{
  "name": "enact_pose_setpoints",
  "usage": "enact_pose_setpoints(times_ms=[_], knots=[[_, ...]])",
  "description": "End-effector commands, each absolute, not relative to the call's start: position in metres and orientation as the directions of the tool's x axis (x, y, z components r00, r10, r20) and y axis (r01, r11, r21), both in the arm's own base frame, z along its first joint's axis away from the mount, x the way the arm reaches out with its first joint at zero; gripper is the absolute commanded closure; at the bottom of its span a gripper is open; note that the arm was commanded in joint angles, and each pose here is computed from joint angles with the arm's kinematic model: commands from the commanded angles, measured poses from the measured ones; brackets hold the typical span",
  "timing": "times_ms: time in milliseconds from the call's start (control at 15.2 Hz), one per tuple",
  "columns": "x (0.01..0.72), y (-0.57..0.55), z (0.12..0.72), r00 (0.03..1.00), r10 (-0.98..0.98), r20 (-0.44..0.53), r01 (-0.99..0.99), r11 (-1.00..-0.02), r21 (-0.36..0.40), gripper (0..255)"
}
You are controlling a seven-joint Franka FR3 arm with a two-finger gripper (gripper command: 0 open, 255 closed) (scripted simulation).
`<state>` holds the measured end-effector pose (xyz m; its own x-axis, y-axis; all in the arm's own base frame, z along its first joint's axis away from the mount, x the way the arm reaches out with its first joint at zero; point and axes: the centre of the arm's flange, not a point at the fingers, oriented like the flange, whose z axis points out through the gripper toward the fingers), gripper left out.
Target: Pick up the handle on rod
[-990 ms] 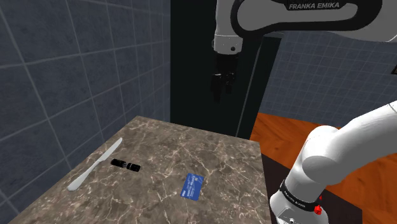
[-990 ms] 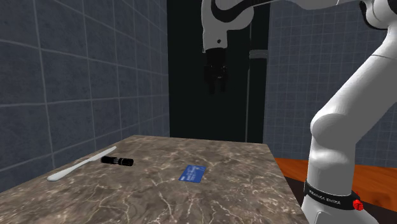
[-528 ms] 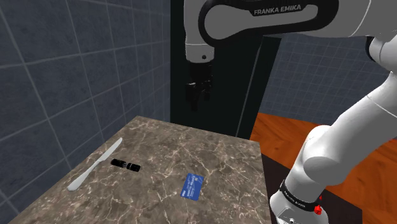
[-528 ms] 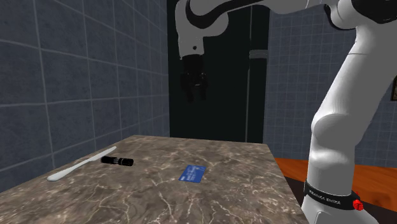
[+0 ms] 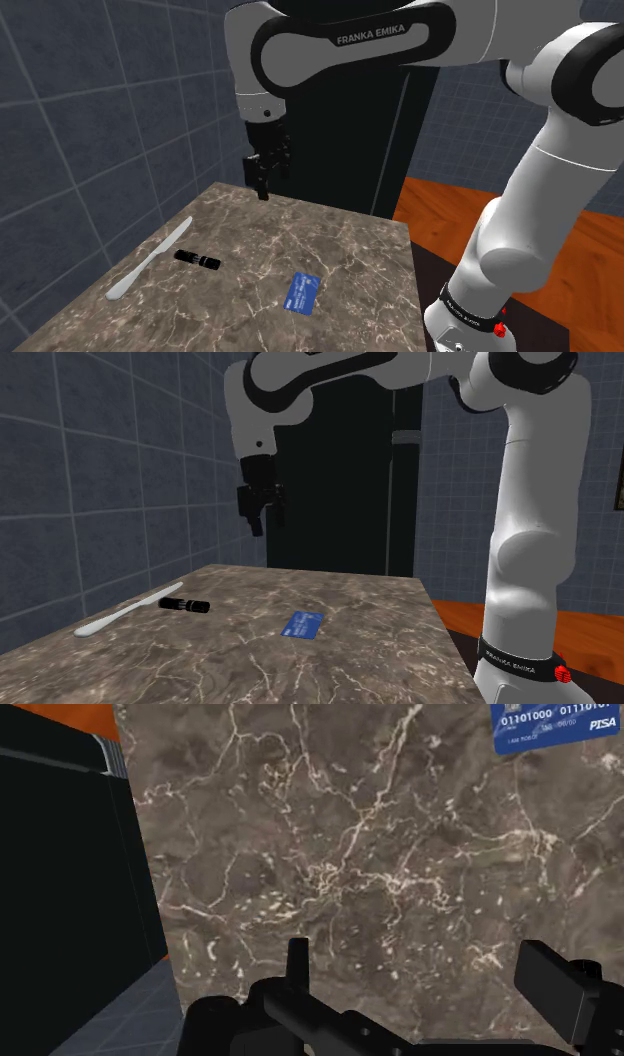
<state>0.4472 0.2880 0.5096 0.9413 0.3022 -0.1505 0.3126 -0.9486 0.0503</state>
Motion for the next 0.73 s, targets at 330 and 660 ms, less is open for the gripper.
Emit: enact_pose_setpoints(times_ms=[330, 660], knots=[[0.479, 0.37, 0.475, 0.905, 0.376, -0.197, 0.389, -0.92, 0.032, 0], [0.496, 0.431, 0.448, 0.875, 0.428, -0.228, 0.443, -0.897, 0.017, 0]])
